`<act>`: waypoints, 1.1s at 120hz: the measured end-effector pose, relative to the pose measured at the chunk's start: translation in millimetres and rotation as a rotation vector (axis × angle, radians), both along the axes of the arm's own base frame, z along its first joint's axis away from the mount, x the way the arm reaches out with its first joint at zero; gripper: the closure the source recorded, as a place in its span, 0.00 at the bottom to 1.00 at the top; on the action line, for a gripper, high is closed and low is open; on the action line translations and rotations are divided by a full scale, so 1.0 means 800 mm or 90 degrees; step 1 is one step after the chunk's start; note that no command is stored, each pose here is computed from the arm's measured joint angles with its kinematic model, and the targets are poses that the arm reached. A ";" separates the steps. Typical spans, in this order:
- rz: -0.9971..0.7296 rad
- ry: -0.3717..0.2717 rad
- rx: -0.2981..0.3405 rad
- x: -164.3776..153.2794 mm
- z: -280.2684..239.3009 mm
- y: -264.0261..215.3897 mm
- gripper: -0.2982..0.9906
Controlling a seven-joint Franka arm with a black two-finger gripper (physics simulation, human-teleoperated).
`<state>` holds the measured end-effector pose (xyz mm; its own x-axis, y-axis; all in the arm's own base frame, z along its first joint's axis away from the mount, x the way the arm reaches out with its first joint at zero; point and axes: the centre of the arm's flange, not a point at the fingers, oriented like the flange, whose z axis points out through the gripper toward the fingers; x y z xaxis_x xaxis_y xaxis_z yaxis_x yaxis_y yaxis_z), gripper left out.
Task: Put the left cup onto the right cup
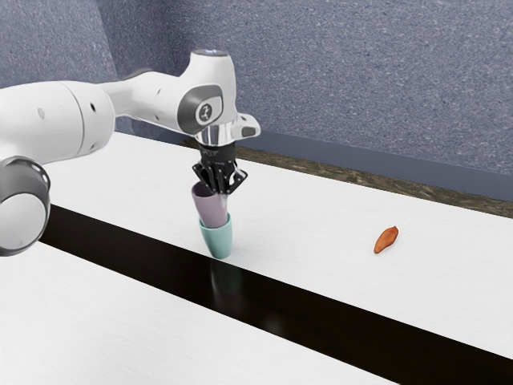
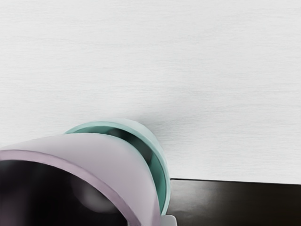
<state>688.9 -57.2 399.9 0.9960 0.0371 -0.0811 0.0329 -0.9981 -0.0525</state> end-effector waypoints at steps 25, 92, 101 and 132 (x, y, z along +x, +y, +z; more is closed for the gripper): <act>0.000 -0.001 -0.003 0.000 0.000 -0.001 0.70; 0.001 -0.073 -0.014 -0.040 0.147 0.008 0.29; 0.009 -0.078 -0.015 -0.058 0.179 0.021 0.28; 0.059 -0.075 -0.019 -0.132 0.269 0.087 0.26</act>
